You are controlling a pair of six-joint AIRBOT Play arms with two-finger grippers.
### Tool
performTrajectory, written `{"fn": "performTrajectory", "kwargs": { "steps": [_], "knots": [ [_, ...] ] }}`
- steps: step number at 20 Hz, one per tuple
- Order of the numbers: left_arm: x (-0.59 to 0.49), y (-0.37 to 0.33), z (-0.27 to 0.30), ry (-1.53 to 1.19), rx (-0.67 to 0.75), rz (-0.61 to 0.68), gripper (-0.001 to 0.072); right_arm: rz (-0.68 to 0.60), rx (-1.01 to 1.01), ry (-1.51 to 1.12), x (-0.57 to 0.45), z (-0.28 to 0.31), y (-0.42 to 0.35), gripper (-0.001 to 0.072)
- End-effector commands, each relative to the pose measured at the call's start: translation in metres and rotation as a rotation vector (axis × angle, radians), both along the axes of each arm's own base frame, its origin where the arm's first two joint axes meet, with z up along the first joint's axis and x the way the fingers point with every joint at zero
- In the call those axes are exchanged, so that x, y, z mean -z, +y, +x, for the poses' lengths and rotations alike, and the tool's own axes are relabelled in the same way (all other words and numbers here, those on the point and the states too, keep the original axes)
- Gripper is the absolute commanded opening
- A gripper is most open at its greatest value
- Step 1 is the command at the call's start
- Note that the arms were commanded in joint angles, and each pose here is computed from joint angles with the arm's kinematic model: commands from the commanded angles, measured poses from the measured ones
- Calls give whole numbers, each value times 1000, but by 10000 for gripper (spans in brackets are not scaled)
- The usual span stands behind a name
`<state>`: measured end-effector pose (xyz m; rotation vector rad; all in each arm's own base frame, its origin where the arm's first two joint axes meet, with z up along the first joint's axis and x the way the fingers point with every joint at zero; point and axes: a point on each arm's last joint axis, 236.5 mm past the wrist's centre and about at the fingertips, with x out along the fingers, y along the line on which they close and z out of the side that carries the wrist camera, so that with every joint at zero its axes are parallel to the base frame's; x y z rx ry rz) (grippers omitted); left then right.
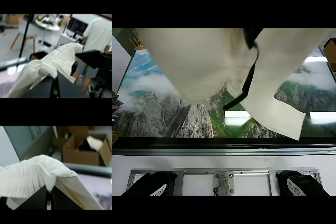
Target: Fold the clothes and pants, and hang the long-sleeved shirts on hangers.
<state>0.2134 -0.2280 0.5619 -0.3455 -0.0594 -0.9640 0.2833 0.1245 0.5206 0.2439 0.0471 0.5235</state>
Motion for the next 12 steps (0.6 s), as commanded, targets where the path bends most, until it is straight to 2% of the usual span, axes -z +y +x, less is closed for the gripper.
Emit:
{"fn": "performTrajectory", "kwargs": {
  "steps": [1,5,7,9,12],
  "knots": [
    [-90,6,-71,-256,109,-175,15,173,-69,-322,-103,-91,0,13],
    [-118,24,-94,-369,110,-366,15,228,-80,-430,-128,-130,-6,13],
    [-114,36,-95,-399,70,-404,15,226,-85,-422,-127,-133,-5,13],
    [-106,38,-91,-418,30,-374,15,217,-89,-383,-119,-121,-2,13],
    [-89,26,-61,-454,-87,-242,15,202,-112,-248,-89,-77,9,13]
  ]
}}
